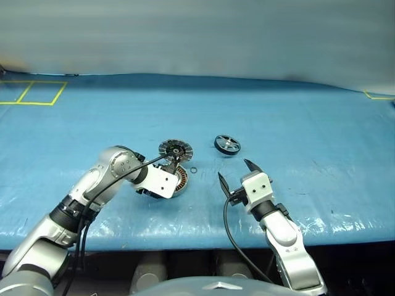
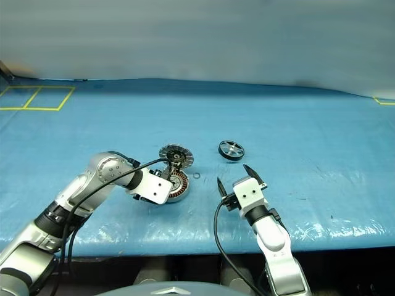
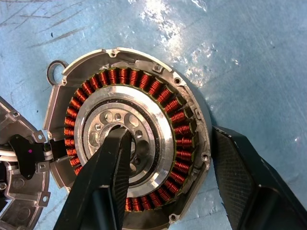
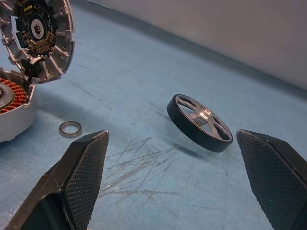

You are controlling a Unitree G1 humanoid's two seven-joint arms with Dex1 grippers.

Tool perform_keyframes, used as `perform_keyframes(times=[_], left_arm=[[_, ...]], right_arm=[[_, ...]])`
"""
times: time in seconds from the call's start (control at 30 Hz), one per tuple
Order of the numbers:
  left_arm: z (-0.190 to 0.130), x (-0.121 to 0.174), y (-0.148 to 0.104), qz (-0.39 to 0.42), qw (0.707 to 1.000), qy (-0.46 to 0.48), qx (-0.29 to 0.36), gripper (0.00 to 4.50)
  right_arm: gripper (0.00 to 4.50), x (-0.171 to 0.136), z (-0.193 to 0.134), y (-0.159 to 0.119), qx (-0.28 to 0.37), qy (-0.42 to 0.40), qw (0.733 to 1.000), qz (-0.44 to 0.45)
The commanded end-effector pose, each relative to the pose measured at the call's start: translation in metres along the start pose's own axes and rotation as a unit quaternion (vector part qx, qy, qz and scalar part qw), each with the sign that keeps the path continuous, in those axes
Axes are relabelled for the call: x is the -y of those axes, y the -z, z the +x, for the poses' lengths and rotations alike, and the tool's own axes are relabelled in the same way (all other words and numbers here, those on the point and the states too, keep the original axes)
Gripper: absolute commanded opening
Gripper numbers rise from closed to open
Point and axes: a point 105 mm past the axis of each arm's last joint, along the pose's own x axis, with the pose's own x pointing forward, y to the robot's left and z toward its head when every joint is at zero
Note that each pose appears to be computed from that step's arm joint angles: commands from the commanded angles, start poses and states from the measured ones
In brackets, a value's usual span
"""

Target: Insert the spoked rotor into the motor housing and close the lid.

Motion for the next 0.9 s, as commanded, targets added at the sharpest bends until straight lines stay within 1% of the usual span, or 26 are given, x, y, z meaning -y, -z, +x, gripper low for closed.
perform_keyframes(times=[0.03, 0.13, 0.2, 0.27, 0.33, 0.4, 0.47, 0.53, 0.6, 0.7, 0.73, 0.8, 0.87, 0.9], left_arm=[[0.005, 0.019, -0.002, -0.002, 0.999, 0.047, 0.009, 2.17], [0.002, 0.017, -0.002, 0.011, 0.999, 0.040, 0.012, 2.17], [0.001, 0.014, -0.003, 0.004, 0.999, 0.032, 0.019, 2.17], [0.000, 0.013, -0.004, 0.008, 0.999, 0.026, 0.025, 2.89], [0.000, 0.009, -0.004, 0.012, 1.000, 0.011, 0.015, 3.38], [-0.002, 0.006, -0.004, 0.013, 1.000, 0.000, 0.009, 4.06], [-0.007, 0.004, -0.006, 0.035, 0.999, -0.006, 0.009, 4.06], [-0.017, -0.004, -0.011, 0.038, 0.999, -0.031, 0.013, 4.06], [-0.029, -0.014, -0.020, 0.014, 0.997, -0.061, 0.037, 4.06], [-0.048, -0.022, -0.031, -0.017, 0.991, -0.105, 0.075, 4.06], [-0.054, -0.023, -0.033, -0.032, 0.989, -0.114, 0.090, 4.06], [-0.070, -0.026, -0.040, -0.097, 0.974, -0.142, 0.150, 4.06], [-0.085, -0.032, -0.036, -0.164, 0.950, -0.185, 0.193, 4.06], [-0.092, -0.033, -0.026, -0.208, 0.931, -0.216, 0.209, 4.06]], right_arm=[[4.50, 0.001, 0.002, -0.010, 0.023, -0.002, 1.000, -0.004], [4.50, -0.002, 0.004, -0.010, 0.024, -0.007, 1.000, -0.002], [4.50, -0.004, 0.005, -0.010, 0.024, -0.010, 1.000, -0.002], [4.50, -0.005, 0.005, -0.010, 0.025, -0.012, 1.000, 0.000], [4.50, -0.005, 0.005, -0.009, 0.025, -0.012, 1.000, 0.000], [4.50, -0.005, 0.005, -0.009, 0.024, -0.011, 1.000, 0.001], [4.50, -0.005, 0.005, -0.008, 0.024, -0.011, 1.000, 0.001], [4.50, -0.006, 0.005, -0.009, 0.025, -0.012, 1.000, 0.004], [4.50, -0.009, 0.005, -0.010, 0.027, -0.019, 0.999, 0.009], [4.50, -0.023, 0.003, -0.014, 0.037, -0.062, 0.997, 0.033], [4.50, -0.025, 0.003, -0.015, 0.038, -0.070, 0.996, 0.038], [4.50, -0.027, 0.005, -0.017, 0.042, -0.082, 0.994, 0.050], [4.50, -0.025, 0.007, -0.017, 0.042, -0.086, 0.994, 0.050], [4.50, -0.019, 0.012, -0.015, 0.033, -0.076, 0.995, 0.049]])
